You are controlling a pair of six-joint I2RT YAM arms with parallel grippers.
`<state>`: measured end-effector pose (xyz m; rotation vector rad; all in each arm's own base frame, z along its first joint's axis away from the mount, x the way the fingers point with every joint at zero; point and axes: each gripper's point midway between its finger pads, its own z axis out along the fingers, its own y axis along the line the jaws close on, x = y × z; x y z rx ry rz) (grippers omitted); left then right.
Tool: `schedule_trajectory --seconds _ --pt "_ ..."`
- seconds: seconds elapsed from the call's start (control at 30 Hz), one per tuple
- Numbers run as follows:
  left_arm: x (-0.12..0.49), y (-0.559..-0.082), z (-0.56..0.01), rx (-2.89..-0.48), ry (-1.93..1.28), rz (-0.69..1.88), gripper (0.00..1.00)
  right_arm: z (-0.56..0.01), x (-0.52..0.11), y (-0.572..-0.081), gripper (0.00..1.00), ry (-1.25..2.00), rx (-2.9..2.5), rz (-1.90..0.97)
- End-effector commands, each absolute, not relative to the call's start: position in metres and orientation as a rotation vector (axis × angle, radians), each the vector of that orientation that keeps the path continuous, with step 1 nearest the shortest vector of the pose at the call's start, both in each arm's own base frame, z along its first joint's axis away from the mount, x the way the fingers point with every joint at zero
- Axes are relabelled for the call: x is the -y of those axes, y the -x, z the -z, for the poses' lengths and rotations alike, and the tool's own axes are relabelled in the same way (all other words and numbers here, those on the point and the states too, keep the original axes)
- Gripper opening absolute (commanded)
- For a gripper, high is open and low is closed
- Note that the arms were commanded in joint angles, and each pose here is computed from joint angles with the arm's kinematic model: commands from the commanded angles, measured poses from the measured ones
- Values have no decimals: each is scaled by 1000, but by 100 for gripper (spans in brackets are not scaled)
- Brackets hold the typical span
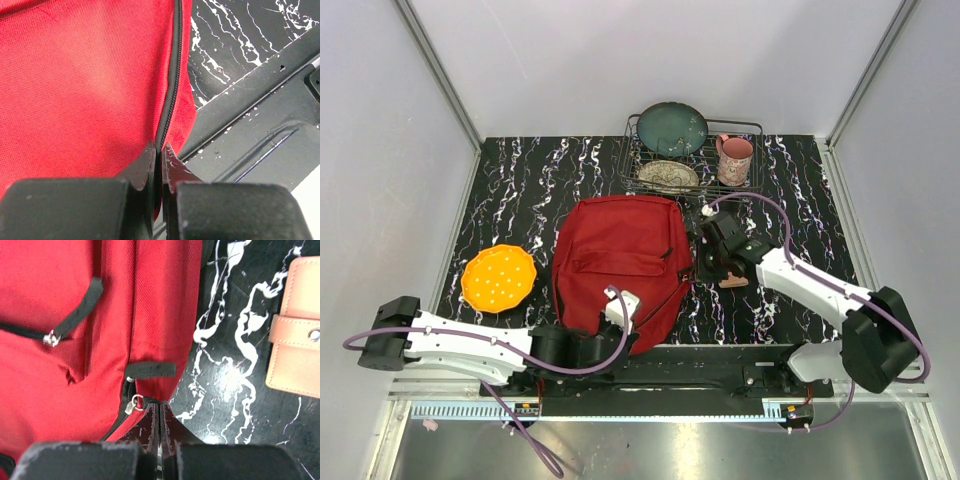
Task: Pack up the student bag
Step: Zip the student bag at the center of the board.
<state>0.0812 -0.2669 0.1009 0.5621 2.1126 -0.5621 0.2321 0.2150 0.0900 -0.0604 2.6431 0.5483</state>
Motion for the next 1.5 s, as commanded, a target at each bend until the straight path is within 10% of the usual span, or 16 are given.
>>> schedule_trajectory --seconds 0.0,0.5,0.73,1.03,1.3,1.47 --pt "253 -66 -89 -2162 -611 575 0 -110 -182 -300 0 -98 -2467 -375" --pt "256 -61 -84 -2178 -629 540 3 -123 -191 -321 0 -132 -2440 -523" --pt "284 -67 -111 -2106 -624 553 56 -117 -137 -292 0 -357 -2376 -339" --pt "303 -83 -163 -2040 -523 548 99 -125 -156 -292 10 -363 -2402 -497" --pt "260 -125 -196 -2029 -284 612 99 -148 -160 -256 60 -369 -2318 -695" --pt "215 -157 -184 -2092 -80 492 99 -188 -151 -251 67 -429 -2196 -734"
